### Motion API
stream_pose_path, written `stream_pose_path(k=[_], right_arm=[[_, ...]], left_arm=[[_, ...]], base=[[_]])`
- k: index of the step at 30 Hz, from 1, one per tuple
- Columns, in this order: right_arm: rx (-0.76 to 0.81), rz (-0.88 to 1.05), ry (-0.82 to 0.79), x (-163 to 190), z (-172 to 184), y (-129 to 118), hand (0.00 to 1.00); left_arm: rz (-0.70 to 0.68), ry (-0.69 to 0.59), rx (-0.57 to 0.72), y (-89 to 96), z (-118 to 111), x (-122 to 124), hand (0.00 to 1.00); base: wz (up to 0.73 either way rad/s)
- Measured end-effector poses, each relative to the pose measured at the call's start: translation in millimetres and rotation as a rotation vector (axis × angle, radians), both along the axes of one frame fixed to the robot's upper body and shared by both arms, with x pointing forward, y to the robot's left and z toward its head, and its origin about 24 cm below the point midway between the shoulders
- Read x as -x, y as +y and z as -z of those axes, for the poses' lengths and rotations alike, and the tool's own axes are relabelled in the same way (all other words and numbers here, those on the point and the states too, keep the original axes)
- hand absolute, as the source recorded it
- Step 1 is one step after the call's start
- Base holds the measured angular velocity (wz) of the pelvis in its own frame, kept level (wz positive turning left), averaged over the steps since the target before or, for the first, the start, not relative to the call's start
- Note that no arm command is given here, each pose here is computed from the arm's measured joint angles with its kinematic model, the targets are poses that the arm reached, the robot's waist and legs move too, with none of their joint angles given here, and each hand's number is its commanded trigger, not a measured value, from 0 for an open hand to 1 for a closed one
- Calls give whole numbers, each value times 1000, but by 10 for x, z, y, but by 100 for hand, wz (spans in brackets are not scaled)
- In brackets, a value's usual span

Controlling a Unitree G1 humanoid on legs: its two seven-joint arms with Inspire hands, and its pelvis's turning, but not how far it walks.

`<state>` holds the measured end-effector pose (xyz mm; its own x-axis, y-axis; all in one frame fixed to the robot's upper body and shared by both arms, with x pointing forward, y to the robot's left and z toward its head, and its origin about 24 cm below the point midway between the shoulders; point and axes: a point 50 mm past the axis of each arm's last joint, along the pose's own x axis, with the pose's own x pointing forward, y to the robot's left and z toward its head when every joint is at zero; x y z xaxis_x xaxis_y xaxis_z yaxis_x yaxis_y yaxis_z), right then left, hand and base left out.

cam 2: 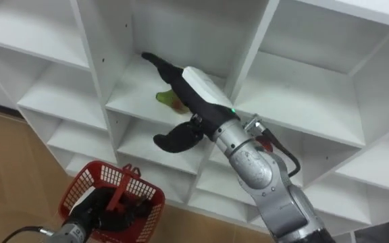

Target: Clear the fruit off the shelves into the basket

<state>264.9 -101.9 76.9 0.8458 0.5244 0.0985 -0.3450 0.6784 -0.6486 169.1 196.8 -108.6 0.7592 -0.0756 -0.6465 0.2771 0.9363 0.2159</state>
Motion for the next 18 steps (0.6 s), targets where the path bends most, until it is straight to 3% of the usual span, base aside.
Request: stream_pose_path(k=[18], right_arm=[[-24, 188, 44, -478, -11, -294, 0]], left_arm=[[50, 99, -55, 91, 36, 22, 100]], base=[[9]])
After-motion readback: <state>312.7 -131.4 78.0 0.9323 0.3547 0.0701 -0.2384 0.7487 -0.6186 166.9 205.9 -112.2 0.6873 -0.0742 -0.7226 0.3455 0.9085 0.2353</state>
